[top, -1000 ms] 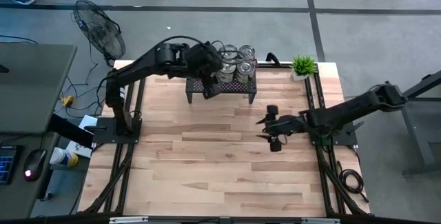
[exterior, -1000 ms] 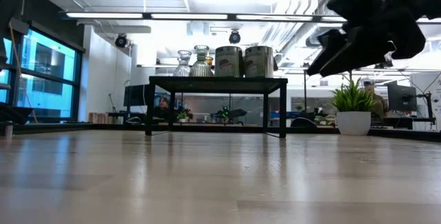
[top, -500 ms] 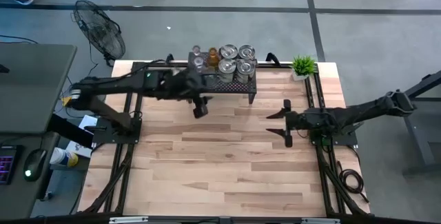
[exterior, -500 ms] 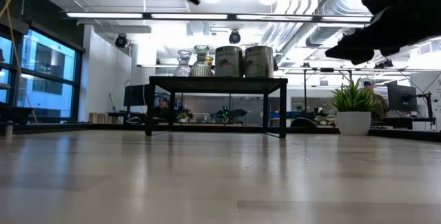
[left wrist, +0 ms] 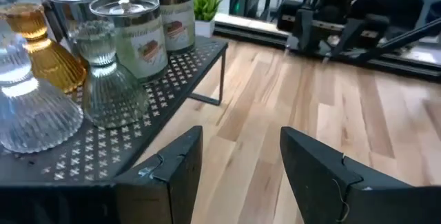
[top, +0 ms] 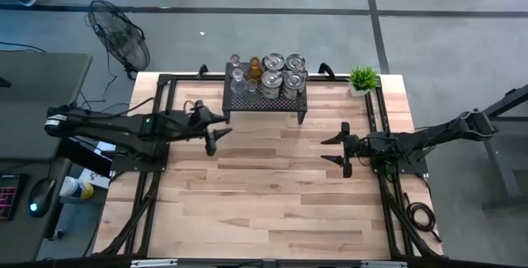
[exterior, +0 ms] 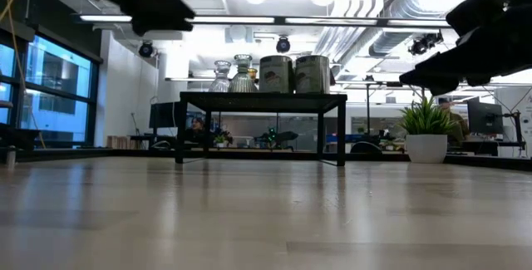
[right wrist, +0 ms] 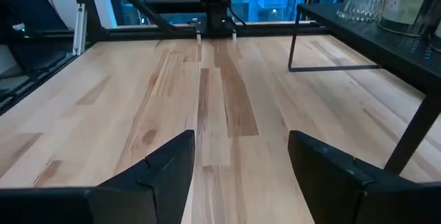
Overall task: Pick & Place candle stick holders
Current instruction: Return to Home Position
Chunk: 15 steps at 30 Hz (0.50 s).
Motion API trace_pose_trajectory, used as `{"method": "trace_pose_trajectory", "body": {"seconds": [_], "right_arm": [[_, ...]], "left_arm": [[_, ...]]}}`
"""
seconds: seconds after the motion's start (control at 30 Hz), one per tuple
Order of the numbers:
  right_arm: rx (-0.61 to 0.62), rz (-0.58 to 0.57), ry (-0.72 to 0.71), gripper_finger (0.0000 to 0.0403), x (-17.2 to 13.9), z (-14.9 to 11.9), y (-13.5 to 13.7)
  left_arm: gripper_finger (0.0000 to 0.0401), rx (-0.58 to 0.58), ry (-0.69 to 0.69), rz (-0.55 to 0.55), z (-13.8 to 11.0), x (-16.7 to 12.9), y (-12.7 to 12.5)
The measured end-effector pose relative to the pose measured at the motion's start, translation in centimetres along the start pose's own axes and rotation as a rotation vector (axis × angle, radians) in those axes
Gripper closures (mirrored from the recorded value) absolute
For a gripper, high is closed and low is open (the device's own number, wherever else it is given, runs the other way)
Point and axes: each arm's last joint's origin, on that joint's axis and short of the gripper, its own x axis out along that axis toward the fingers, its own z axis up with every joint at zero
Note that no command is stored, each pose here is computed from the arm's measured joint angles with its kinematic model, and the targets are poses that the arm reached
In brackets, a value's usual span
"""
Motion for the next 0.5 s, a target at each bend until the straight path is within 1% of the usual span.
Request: {"method": "trace_pose_trajectory", "body": {"seconds": [0.23,0.4,0.5], "right_arm": [[-0.010,-0.005,0.008,0.0176,-0.1,-0.1,0.0],[-0.010,-0.001,0.014,0.0176,-0.1,-0.1,0.0],[-0.010,0.002,0.008,0.0176,-0.1,-0.1,0.0]], "left_arm": [[0.0213,-0.025,-0.067,-0.026,-4.3,-1.4,1.1],[0.0213,-0.056,-0.147,-0.042,-6.4,-2.1,1.8],[0.0213,-0.060,-0.156,-0.043,-7.6,-2.3,2.2]]}}
